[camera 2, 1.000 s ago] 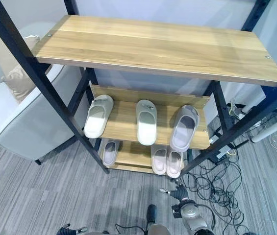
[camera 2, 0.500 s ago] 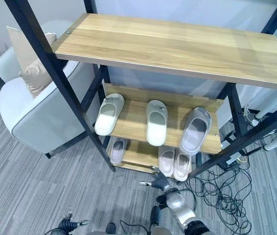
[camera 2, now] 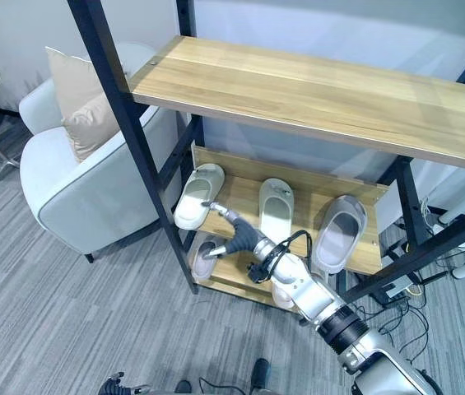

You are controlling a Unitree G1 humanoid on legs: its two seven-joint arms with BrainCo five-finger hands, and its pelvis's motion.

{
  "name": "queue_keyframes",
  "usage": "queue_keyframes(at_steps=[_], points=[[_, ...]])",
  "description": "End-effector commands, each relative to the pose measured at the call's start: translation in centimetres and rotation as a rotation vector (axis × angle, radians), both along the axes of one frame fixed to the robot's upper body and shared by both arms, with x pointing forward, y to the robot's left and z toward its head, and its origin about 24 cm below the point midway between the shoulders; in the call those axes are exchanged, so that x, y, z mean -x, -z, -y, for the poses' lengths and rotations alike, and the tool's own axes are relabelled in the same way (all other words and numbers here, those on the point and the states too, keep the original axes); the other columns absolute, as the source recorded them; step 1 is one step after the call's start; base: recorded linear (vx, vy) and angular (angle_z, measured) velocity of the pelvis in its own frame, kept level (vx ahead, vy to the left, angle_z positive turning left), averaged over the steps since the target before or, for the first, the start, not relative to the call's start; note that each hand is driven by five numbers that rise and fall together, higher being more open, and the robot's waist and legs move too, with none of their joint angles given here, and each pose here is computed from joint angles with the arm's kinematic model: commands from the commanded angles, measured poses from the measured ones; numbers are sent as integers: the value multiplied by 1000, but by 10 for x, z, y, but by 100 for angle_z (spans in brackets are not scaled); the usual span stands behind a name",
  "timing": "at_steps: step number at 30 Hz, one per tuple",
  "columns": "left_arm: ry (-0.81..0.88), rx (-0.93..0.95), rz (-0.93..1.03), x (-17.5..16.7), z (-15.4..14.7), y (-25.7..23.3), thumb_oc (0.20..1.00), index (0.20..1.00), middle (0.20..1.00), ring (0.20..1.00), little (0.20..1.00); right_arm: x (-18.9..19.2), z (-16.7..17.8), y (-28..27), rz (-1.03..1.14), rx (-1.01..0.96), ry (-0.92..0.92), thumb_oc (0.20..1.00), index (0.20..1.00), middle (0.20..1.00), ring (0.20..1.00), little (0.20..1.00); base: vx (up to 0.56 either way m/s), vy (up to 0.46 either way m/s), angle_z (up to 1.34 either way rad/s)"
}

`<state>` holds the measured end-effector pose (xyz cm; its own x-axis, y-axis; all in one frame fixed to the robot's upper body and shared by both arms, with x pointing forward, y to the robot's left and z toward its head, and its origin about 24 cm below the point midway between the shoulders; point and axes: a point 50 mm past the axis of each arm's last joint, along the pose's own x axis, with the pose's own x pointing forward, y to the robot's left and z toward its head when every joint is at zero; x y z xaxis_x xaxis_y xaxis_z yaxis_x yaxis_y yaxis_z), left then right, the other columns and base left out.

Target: Arrange the slippers neatly on the shoe rack.

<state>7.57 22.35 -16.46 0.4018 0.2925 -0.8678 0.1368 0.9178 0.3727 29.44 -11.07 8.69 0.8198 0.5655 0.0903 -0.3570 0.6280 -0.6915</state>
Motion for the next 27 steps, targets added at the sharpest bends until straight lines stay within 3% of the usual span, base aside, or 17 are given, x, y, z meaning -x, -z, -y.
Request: queue_keyframes(at_steps=[1, 8, 15, 27], points=[[76, -20, 30, -19, 2, -3, 1000, 1000, 1000, 1000, 1000, -17, 15, -19, 205, 25, 167, 1000, 1000, 1000, 1000, 1000, 18, 4, 4], [100, -35, 24, -16, 2, -2, 1000, 1000, 1000, 1000, 1000, -37, 77, -22, 298, 110, 503, 1000, 1000, 1000, 1000, 1000, 12, -6, 2], [77, -53, 84, -27, 0, -6, 1000, 1000, 1000, 1000, 1000, -48, 116, -35, 399, 211, 715, 1000, 1000, 1000, 1000, 1000, -7, -2, 8], [78, -53, 126, -41, 4, -10, 1000, 1000, 1000, 1000, 1000, -69, 137, -51, 381, 209, 843, 1000, 1000, 1000, 1000, 1000, -9, 3, 4]])
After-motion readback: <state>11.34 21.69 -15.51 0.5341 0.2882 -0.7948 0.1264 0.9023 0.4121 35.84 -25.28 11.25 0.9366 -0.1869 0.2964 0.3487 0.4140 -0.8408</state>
